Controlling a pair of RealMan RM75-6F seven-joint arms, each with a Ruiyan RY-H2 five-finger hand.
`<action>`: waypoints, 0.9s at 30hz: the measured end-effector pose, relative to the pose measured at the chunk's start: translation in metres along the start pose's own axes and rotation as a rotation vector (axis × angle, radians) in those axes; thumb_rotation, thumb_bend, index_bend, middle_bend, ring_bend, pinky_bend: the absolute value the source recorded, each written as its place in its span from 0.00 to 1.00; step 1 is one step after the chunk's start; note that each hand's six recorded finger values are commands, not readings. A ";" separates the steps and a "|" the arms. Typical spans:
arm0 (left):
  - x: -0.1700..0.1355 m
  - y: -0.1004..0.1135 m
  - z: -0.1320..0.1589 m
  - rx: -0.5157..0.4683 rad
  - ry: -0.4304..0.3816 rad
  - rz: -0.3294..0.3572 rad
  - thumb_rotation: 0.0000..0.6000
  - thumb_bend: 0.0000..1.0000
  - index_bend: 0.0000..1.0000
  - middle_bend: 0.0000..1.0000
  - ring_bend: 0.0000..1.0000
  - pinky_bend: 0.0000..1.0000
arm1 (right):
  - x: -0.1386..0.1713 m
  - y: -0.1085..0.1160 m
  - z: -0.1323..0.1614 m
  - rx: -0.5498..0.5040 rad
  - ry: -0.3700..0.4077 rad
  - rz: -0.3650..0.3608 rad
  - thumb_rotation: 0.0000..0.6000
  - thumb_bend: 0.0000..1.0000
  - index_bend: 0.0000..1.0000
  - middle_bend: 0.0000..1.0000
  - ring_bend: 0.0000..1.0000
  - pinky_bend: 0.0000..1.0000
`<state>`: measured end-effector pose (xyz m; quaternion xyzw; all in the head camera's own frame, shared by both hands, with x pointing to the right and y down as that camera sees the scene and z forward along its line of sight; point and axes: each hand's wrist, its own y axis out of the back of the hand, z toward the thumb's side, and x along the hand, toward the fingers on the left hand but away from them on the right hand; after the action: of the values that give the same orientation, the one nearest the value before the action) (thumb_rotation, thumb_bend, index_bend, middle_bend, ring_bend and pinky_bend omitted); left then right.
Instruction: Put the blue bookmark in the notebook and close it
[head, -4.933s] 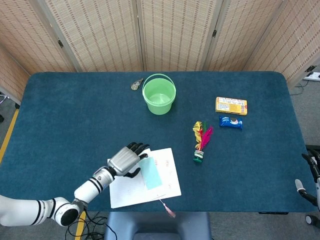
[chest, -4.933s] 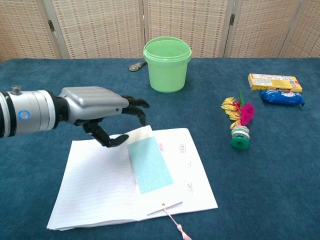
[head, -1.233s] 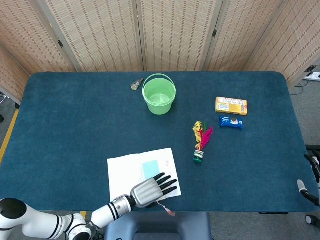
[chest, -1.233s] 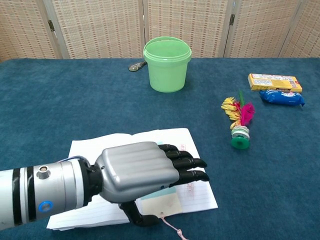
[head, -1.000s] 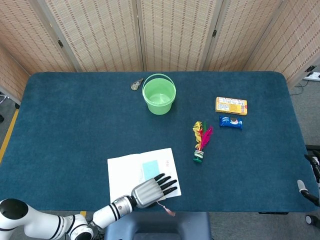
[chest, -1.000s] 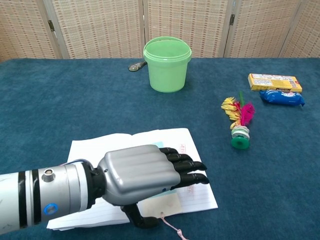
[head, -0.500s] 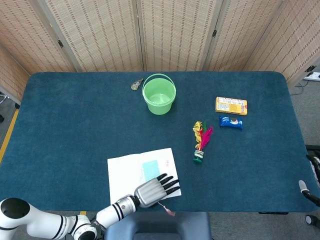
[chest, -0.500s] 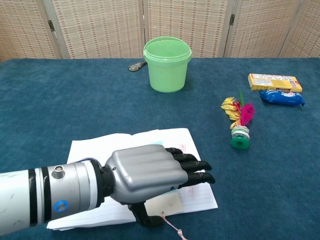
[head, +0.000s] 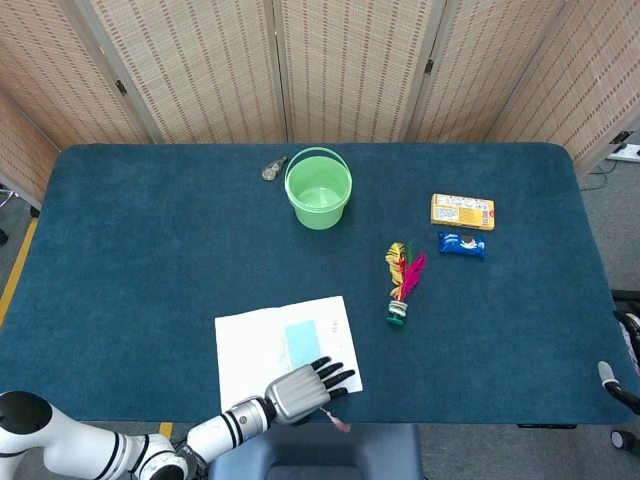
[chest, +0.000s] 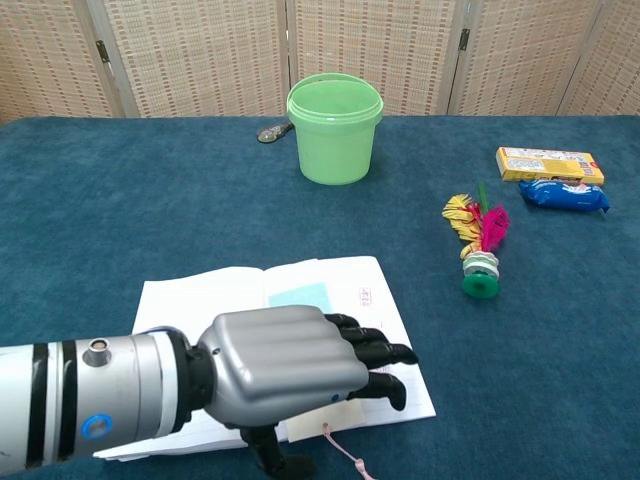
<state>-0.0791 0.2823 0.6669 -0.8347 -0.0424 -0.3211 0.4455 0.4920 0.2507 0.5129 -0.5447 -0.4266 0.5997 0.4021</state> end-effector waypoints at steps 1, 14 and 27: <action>0.000 -0.001 -0.001 -0.001 0.002 -0.004 1.00 0.32 0.20 0.00 0.00 0.14 | 0.000 0.000 0.000 0.000 -0.001 0.000 1.00 0.26 0.16 0.09 0.09 0.14; -0.003 -0.004 -0.001 0.023 0.015 -0.038 1.00 0.32 0.23 0.00 0.00 0.14 | 0.000 0.000 0.000 -0.001 0.001 0.000 1.00 0.26 0.16 0.09 0.09 0.14; -0.005 -0.006 -0.004 0.038 0.022 -0.042 1.00 0.32 0.27 0.00 0.00 0.14 | 0.000 -0.001 0.000 0.000 0.002 0.002 1.00 0.26 0.16 0.09 0.09 0.14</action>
<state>-0.0872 0.2843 0.6694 -0.8212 -0.0611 -0.3389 0.4549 0.4915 0.2511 0.5137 -0.5456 -0.4259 0.5995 0.4020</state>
